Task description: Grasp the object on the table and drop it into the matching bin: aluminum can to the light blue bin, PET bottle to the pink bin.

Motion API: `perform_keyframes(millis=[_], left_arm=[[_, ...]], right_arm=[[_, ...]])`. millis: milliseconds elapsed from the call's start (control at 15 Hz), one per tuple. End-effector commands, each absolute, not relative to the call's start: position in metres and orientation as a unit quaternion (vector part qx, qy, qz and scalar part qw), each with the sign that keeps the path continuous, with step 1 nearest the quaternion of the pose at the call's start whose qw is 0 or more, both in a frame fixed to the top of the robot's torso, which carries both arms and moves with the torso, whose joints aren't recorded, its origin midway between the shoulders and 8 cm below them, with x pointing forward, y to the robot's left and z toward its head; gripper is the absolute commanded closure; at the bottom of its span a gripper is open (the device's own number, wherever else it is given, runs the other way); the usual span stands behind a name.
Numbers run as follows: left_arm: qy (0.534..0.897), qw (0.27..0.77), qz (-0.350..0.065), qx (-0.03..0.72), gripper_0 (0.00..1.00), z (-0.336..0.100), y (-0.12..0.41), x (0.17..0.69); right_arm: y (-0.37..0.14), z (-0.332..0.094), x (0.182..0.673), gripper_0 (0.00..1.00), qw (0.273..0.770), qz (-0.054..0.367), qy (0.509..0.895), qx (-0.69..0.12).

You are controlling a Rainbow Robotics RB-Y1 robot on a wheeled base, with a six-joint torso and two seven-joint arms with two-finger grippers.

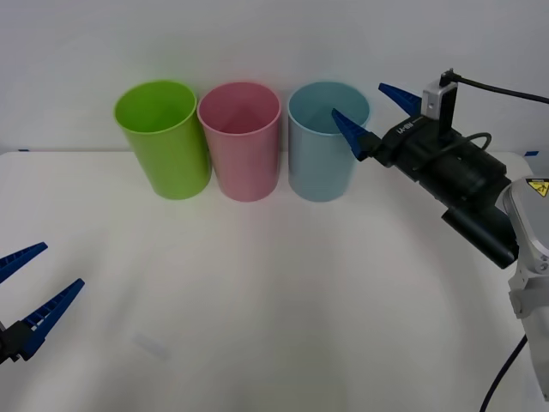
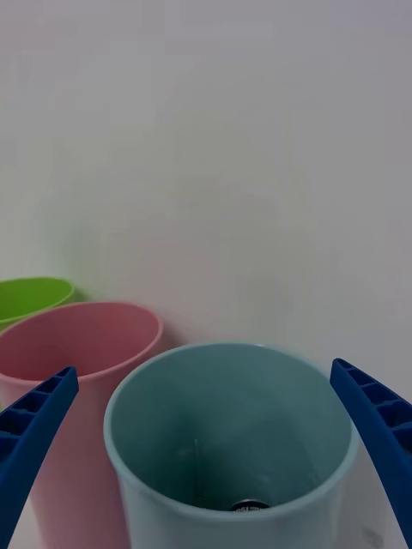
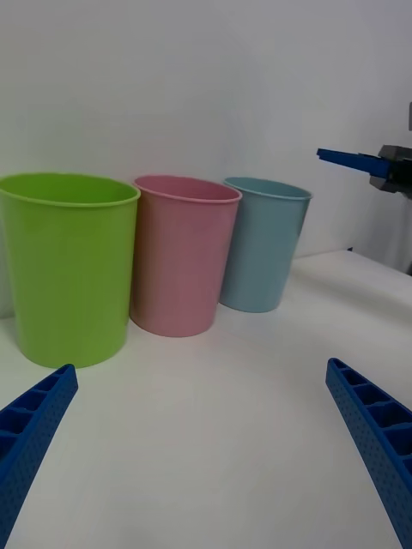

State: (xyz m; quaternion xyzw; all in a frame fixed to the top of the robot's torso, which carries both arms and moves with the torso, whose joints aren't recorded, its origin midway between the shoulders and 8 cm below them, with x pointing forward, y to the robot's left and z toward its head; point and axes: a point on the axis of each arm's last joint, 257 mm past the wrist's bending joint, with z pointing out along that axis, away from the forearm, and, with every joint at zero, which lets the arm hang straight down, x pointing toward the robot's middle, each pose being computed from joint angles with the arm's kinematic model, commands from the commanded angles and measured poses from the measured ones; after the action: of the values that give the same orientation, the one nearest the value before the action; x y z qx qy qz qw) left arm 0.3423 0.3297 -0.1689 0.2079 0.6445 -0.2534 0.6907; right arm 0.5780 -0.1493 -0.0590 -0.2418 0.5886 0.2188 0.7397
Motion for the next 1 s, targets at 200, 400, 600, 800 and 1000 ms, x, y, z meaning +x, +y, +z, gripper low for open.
perform_keyframes(millis=[200, 400, 600, 800, 1000], left_arm=[[0.645, 0.691, -0.253, 0.208, 0.00, -0.169, 0.330, 0.342], [0.645, 0.691, -0.253, 0.208, 0.00, -0.169, 0.330, 0.342], [0.645, 0.691, -0.253, 0.208, 0.00, -0.169, 0.330, 0.342], [0.645, 0.691, -0.253, 0.208, 0.00, -0.169, 0.330, 0.342], [0.645, 0.691, -0.253, 0.208, 0.00, -0.169, 0.330, 0.342]], right_arm=[[-0.190, -0.092, 0.531, 0.00, 0.723, 0.209, 0.610, -0.250], [-0.218, -0.117, 0.502, 0.00, 0.718, 0.175, 0.619, -0.266], [-0.242, -0.136, 0.474, 0.00, 0.713, 0.142, 0.626, -0.282], [-0.262, -0.154, 0.443, 0.00, 0.703, 0.128, 0.634, -0.296], [-0.275, -0.169, 0.413, 0.00, 0.687, 0.143, 0.643, -0.307]])
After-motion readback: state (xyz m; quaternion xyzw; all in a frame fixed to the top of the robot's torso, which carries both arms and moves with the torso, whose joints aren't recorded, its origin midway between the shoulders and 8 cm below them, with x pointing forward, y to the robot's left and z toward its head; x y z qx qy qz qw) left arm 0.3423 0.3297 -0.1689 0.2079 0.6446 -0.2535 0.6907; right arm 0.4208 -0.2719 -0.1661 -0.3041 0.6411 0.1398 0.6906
